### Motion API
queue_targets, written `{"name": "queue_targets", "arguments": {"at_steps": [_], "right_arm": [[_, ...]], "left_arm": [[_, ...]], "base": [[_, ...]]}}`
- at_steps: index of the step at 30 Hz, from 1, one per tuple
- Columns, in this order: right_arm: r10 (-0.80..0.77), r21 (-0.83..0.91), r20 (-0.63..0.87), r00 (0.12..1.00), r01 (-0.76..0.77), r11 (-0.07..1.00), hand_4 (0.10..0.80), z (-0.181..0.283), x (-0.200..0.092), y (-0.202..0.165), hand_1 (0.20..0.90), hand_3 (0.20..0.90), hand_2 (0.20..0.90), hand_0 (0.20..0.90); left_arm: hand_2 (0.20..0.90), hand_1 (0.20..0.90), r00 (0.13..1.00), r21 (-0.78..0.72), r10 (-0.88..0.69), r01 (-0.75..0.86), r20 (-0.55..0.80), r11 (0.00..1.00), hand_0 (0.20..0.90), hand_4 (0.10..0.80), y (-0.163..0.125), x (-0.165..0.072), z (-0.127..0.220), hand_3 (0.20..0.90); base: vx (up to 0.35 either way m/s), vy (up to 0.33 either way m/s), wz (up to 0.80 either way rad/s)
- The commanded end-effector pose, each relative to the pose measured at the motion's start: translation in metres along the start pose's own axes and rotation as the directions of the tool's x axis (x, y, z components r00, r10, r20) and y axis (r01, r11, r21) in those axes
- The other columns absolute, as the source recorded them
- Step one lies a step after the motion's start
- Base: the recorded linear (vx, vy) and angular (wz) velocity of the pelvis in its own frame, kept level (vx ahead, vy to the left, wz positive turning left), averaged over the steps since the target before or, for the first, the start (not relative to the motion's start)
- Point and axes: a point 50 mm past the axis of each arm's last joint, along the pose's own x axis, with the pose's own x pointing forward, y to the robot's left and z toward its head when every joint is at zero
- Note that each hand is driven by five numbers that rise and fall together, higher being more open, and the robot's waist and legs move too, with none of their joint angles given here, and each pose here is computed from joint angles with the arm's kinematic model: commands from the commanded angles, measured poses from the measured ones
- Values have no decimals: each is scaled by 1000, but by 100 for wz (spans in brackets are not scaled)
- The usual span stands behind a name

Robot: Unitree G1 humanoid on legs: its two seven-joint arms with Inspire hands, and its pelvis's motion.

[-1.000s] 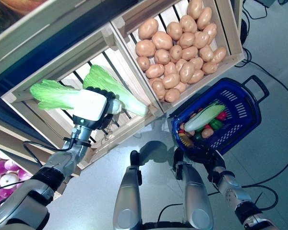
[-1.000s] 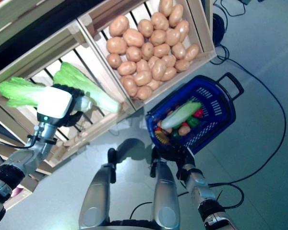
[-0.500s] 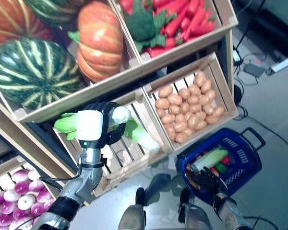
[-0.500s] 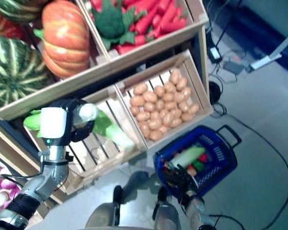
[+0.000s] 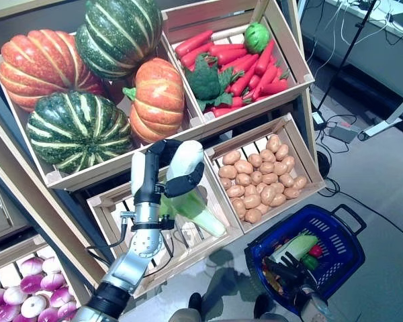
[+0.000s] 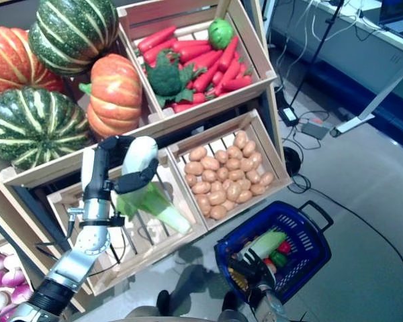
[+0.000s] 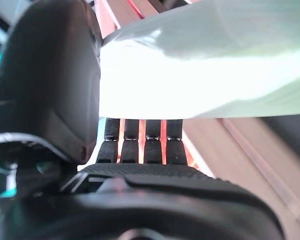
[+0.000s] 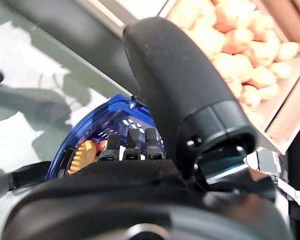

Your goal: Put vegetables into the basket

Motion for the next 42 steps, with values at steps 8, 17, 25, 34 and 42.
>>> {"name": "queue_targets", "arguments": {"at_steps": [8,17,25,34,42], "right_arm": [[95,237,365,926,-191,953,800,62,-8,40,900,900,900,900],[188,195,454,871,-303,933,800,82,-16,64,900,900,900,900],[446,-25,469,762,-493,870,800,109,-32,94,900,900,900,900],[788,-367,330,520,-698,614,800,143,-62,137,900,900,900,900],[881,-412,224,417,-779,473,800,140,-77,160,900,900,900,900]], "left_arm": [[300,300,998,-481,-65,53,-9,875,300,400,0,10,23,300],[300,300,973,-841,-189,-8,-131,540,300,400,-22,0,12,300],[300,300,952,-862,-269,13,-144,506,300,400,-27,-6,13,300],[300,300,923,-832,-358,87,-139,548,300,400,-35,-2,8,300],[300,300,914,-814,-382,114,-140,570,300,400,-39,-1,10,300]], "base": [[23,-1,-6],[17,6,-3],[-2,-4,0],[0,-7,0],[14,-1,0]]}}
